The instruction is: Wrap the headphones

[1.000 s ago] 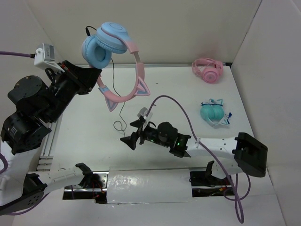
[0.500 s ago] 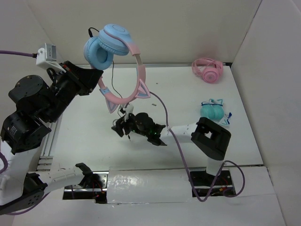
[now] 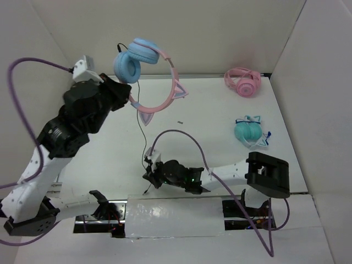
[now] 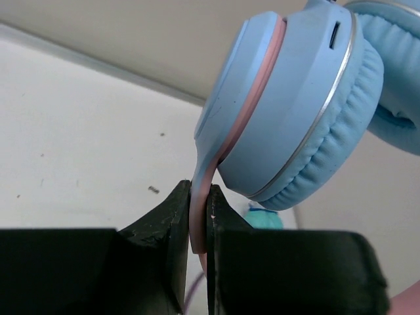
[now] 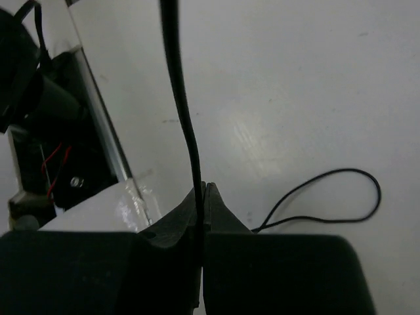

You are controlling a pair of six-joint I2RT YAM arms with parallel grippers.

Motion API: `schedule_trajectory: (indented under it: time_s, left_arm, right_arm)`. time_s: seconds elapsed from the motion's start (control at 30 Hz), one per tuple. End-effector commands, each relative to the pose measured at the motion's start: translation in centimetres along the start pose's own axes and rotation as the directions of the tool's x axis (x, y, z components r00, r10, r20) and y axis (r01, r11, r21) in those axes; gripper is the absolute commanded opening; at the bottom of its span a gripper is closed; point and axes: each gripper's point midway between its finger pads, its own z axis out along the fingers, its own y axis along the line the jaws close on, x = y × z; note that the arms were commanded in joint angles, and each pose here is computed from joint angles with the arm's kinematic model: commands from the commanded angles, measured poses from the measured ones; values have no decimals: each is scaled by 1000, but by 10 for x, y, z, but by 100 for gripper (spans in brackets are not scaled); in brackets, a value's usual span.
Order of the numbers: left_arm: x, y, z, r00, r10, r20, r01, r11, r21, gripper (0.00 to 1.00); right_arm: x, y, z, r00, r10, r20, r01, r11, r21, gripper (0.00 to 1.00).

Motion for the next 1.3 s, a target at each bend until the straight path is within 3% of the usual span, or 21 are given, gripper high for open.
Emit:
schedule_trajectory:
  time_s: [0.0,0.03,0.17,0.3,0.53,0.6,0.63,0.77,0.9,1.07,1.2,1.27]
  left_arm:
    - [3,5,31,985,-157,78,163,983,-87,0]
    - [10,10,41,986,-150,73,158,980,-124,0]
    - [24,23,68,983,-174,58,182,958,-221,0]
    - [41,67,91,979,-205,18,196,904,-380,0]
    - [88,132,106,965,-261,-12,211,807,-551,0]
    - [100,150,101,959,-285,-7,220,755,-618,0]
    - [113,166,91,953,-303,-5,218,699,-681,0]
    - [133,189,70,957,-288,-30,172,648,-742,0]
    - [149,198,51,963,-247,-113,95,696,-712,0]
    - [153,191,39,975,-131,-178,10,831,-556,0]
    - [161,191,26,974,-103,-200,-8,874,-486,0]
    - [164,192,24,974,-70,-213,-36,888,-458,0]
  right_arm:
    - [-1,-9,-26,998,-57,-34,62,983,173,0]
    - [7,-1,-32,994,-78,-76,90,983,161,0]
    - [-10,31,-51,988,-140,-64,145,986,85,0]
    - [-41,53,-82,984,-175,-24,176,983,49,0]
    - [-93,51,-120,986,-163,23,161,983,88,0]
    - [-107,45,-129,988,-148,47,141,982,128,0]
    - [-113,40,-133,988,-143,49,134,979,155,0]
    - [-138,-2,-150,991,-108,80,78,948,308,0]
    - [-162,-45,-169,987,-113,111,53,895,444,0]
    - [-195,-87,-194,975,-169,141,61,822,566,0]
    - [-214,-121,-215,969,-194,153,47,752,657,0]
    - [-221,-125,-220,966,-195,167,38,751,659,0]
